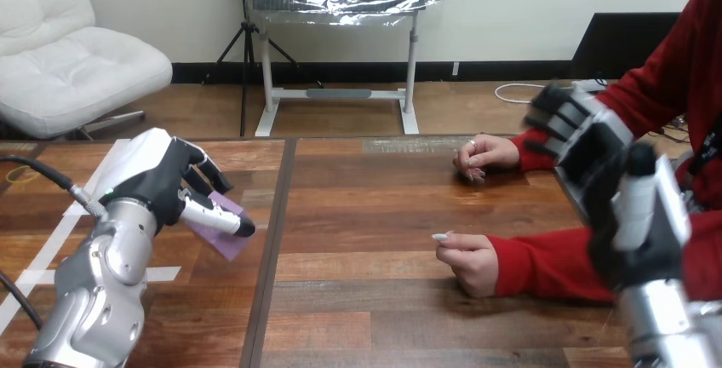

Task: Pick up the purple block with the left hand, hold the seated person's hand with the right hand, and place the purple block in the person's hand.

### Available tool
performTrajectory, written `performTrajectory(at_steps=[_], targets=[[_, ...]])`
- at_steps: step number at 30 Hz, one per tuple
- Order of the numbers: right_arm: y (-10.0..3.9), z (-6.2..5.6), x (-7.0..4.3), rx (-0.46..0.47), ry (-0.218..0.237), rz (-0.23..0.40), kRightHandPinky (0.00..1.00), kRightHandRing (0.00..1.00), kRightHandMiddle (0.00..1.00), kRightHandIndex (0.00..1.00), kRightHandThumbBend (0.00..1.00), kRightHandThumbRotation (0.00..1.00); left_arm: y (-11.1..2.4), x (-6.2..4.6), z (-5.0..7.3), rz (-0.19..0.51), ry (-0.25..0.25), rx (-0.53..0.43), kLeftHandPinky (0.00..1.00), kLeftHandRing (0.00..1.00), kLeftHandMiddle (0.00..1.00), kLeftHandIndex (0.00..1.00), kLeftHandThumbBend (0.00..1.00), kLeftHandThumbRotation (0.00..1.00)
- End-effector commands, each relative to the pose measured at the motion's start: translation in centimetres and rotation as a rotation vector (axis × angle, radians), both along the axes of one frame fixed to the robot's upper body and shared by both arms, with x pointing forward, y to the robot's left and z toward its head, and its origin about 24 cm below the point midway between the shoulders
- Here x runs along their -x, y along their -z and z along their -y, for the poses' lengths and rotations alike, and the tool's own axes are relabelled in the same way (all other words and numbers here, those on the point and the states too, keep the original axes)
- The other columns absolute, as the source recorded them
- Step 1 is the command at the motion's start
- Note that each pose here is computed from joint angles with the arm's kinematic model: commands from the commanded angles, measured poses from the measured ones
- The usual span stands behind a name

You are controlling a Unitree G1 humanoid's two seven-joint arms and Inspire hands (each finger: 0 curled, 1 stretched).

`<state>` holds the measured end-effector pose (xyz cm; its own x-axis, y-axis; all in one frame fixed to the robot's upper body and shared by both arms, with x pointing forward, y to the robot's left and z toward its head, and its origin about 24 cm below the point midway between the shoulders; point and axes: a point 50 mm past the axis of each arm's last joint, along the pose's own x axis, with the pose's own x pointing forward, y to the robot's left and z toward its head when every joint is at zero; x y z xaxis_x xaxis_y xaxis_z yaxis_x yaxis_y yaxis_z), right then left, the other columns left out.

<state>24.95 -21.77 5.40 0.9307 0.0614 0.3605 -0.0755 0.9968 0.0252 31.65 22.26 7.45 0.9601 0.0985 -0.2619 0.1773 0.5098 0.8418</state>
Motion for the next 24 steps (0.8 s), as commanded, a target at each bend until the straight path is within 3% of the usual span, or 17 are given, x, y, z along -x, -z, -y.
performTrajectory(at_steps=[1, 13, 20, 24], targets=[[-4.9, 0.6, -1.5, 0.072, 0.027, 0.200, 0.75, 0.80, 0.81, 0.81, 0.88, 1.00, -2.6, -0.6, 0.4, 0.100, 0.017, 0.013, 0.25, 0.32, 0.40, 0.46, 0.74, 0.00], [-7.6, 1.7, -2.3, 0.197, 0.075, 0.271, 0.74, 0.81, 0.82, 0.80, 0.88, 0.97, -3.1, -0.4, 0.6, 0.117, 0.017, 0.033, 0.25, 0.32, 0.40, 0.45, 0.73, 0.00], [-8.3, 2.2, -2.9, 0.403, 0.124, 0.289, 0.72, 0.80, 0.81, 0.78, 0.86, 0.91, -3.1, -0.3, 0.7, 0.116, 0.019, 0.041, 0.25, 0.32, 0.40, 0.45, 0.72, 0.00], [-8.3, 2.5, -3.3, 0.513, 0.122, 0.285, 0.71, 0.80, 0.81, 0.79, 0.84, 0.83, -3.1, -0.2, 0.8, 0.117, 0.020, 0.050, 0.25, 0.31, 0.40, 0.45, 0.72, 0.00]])
